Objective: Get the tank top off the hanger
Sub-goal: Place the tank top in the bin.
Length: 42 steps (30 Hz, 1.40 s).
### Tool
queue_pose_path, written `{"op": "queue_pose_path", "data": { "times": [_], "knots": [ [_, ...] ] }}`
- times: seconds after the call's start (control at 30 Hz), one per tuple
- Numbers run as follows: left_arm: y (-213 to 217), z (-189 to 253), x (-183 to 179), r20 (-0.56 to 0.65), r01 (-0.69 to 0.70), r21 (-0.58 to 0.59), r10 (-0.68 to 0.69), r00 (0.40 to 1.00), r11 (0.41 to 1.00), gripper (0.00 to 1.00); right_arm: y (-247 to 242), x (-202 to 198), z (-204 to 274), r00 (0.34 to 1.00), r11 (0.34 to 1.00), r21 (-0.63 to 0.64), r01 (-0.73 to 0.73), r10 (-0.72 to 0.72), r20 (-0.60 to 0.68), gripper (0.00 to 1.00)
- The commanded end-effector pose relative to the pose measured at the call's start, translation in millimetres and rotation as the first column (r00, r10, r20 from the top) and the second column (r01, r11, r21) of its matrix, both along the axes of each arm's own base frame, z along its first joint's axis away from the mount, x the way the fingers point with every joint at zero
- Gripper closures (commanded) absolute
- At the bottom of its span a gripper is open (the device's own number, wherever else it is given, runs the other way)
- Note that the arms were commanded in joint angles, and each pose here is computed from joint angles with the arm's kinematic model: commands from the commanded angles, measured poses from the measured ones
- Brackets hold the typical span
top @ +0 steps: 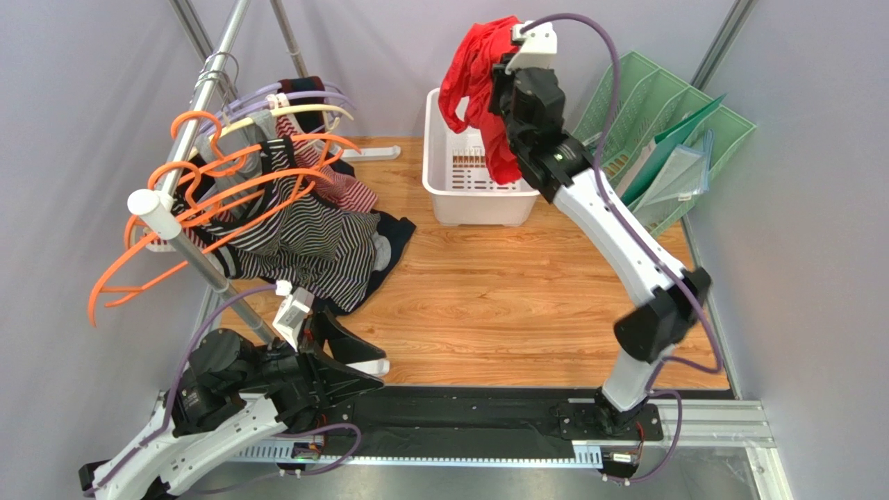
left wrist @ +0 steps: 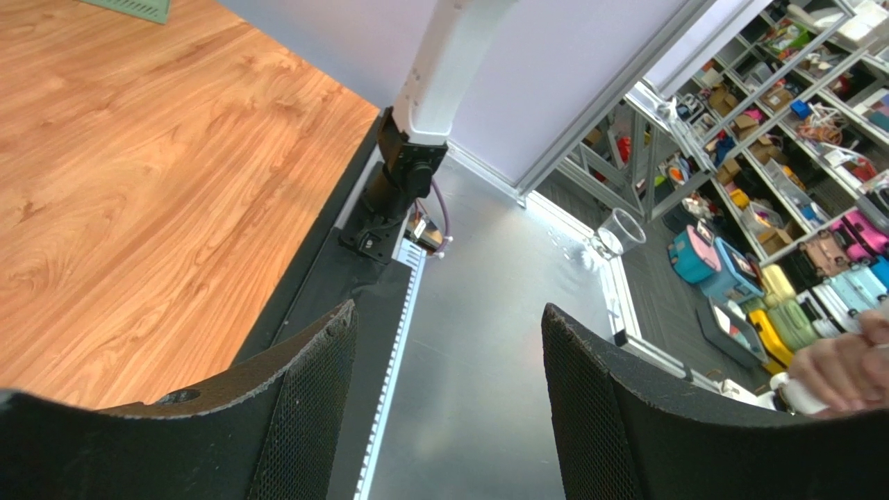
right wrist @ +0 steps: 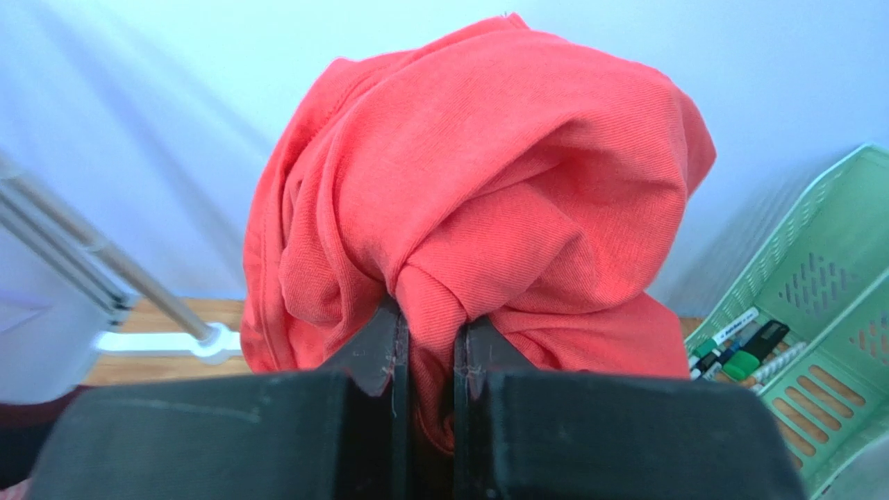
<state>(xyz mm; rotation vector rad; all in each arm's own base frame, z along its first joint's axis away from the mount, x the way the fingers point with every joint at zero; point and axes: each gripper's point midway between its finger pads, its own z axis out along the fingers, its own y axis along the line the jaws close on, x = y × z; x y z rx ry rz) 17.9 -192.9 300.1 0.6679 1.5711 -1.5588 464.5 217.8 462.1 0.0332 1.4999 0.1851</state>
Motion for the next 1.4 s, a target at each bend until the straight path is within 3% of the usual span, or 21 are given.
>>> {"op": "queue_pose_path", "data": {
  "times": [0.0,0.07,0.23,0.33,0.37,0.43,0.47,0.6,0.73,0.87,0.97,1.0,1.1,1.2,1.3,1.37],
  "knots": [
    [4.2,7.4,-7.7,0.017,0.028,0.003,-0.028,0.999,1.0,0.29,14.1,58.6,-0.4,0.998,1.0,0.003,-0.019,0.018,0.053,1.0],
    [5.8,7.2,-8.1,0.004,0.022,-0.008,-0.022,1.0,1.0,0.29,24.0,90.6,-36.1,1.0,1.0,-0.03,-0.008,0.007,-0.012,1.0],
    [11.8,10.4,-5.3,-0.031,-0.021,-0.041,0.019,0.999,0.999,0.29,32.5,124.7,-118.0,0.985,0.998,-0.05,0.023,-0.031,-0.168,0.96],
    [15.6,16.1,-5.6,-0.038,-0.034,-0.042,0.033,0.999,0.999,0.29,36.9,133.1,-158.0,0.969,0.999,-0.047,0.019,-0.03,-0.246,0.78],
    [15.5,17.0,-5.5,-0.04,-0.034,-0.038,0.033,0.999,0.999,0.29,37.5,134.7,-167.5,0.962,0.999,-0.041,0.024,-0.034,-0.27,0.61],
    [17.0,20.8,-5.8,-0.039,-0.038,-0.046,0.037,0.999,0.998,0.29,36.9,136.0,-185.6,0.942,0.997,-0.07,0.022,-0.044,-0.332,0.43],
    [18.1,21.4,-5.4,-0.039,-0.044,-0.05,0.042,0.998,0.998,0.3,34.8,135.3,-188.6,0.935,0.996,-0.084,0.029,-0.057,-0.349,0.25],
    [22.3,20.1,-3.6,-0.029,-0.069,-0.065,0.067,0.997,0.996,0.29,23.5,121.1,-173.3,0.918,0.993,-0.117,0.027,-0.071,-0.391,0.04],
    [32.4,20.2,-9.7,0.022,-0.067,-0.083,0.069,0.997,0.994,0.29,11.4,90.5,-134.7,0.923,0.995,-0.102,-0.005,-0.035,-0.382,0.02],
    [42.8,14.7,-13.8,0.025,-0.083,-0.072,0.085,0.996,0.994,0.29,25.9,41.1,-91.9,0.92,0.981,-0.01,-0.192,0.177,-0.349,0.07],
    [52.0,17.0,-19.5,0.032,-0.086,-0.081,0.088,0.996,0.993,0.29,77.7,3.1,-64.6,0.825,0.865,0.064,-0.497,0.494,-0.273,0.11],
    [56.5,20.8,-22.5,0.037,-0.085,-0.09,0.089,0.995,0.992,0.29,105.5,-25.0,-51.6,0.735,0.767,0.073,-0.638,0.634,-0.24,0.13],
    [67.7,23.0,-26.2,0.048,-0.105,-0.088,0.109,0.993,0.991,0.29,152.9,-74.0,-24.9,0.591,0.591,-0.055,-0.805,0.79,-0.164,0.16],
    [74.7,23.6,-26.7,0.049,-0.126,-0.079,0.13,0.99,0.989,0.29,189.0,-116.3,-12.8,0.479,0.454,-0.181,-0.872,0.868,-0.13,0.16],
    [76.2,24.7,-27.8,0.048,-0.125,-0.083,0.129,0.99,0.989,0.29,211.5,-139.7,2.7,0.395,0.368,-0.238,-0.899,0.916,-0.072,0.17],
    [76.0,24.7,-28.9,0.049,-0.119,-0.083,0.124,0.991,0.989,0.29,221.9,-142.7,13.9,0.364,0.349,-0.242,-0.905,0.931,-0.019,0.17]
  ]
}}
